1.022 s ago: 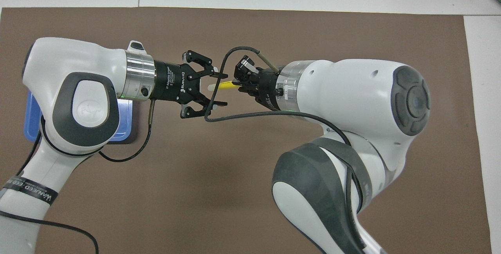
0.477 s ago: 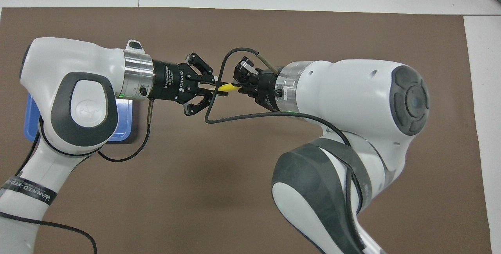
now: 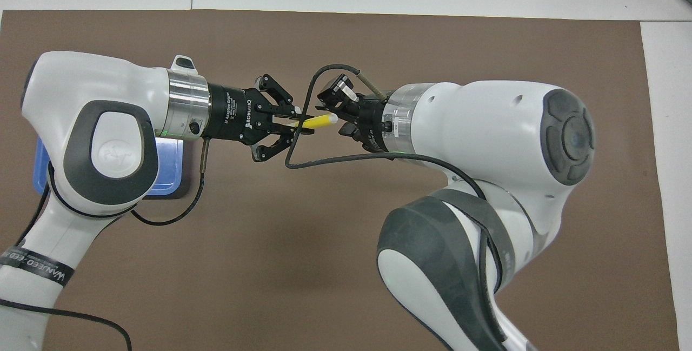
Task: Right arm passes pens to left for tray arrangement
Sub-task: 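Close the left gripper on the yellow pen held by the right gripper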
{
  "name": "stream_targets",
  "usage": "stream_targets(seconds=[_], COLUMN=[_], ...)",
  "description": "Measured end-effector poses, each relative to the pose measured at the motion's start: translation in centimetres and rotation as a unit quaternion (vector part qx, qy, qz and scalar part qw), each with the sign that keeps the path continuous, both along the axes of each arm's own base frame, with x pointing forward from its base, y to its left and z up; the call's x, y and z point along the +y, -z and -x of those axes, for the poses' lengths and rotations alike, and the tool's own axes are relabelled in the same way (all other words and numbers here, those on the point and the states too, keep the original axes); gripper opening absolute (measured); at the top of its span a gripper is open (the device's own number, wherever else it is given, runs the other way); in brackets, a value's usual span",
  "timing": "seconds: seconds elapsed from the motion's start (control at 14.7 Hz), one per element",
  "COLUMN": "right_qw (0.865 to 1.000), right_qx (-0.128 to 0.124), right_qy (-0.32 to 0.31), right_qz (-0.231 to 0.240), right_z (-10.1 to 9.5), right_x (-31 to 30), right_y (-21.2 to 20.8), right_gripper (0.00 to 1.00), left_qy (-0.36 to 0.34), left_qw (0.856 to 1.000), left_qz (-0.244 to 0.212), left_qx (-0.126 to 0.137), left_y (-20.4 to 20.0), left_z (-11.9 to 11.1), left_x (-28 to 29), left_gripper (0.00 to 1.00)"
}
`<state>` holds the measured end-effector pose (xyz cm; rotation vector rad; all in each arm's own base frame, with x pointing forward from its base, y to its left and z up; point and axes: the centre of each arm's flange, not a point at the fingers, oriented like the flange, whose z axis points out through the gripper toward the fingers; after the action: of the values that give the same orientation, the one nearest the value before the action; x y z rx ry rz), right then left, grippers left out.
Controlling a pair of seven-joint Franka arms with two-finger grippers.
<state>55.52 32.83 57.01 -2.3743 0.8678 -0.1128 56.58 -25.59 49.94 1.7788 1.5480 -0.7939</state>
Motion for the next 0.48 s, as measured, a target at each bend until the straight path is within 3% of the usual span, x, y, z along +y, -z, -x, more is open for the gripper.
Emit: stream_targets(seconds=[0.2, 0.48], right_qw=[1.0, 0.999], right_qx=[0.0, -0.016], right_qy=[0.002, -0.034], right_qz=[0.0, 0.021], right_z=[-0.1, -0.8], right_x=[-0.2, -1.7], right_y=[0.0, 0.3], right_gripper=[0.99, 1.0], left_qy=[0.048, 0.138], left_qw=[0.998, 0.982], left_qz=[-0.026, -0.099], left_qx=[-0.03, -0.077], left_y=[0.6, 1.8], left_z=[0.4, 0.6], left_x=[0.5, 2.4], left_gripper=[0.17, 0.17])
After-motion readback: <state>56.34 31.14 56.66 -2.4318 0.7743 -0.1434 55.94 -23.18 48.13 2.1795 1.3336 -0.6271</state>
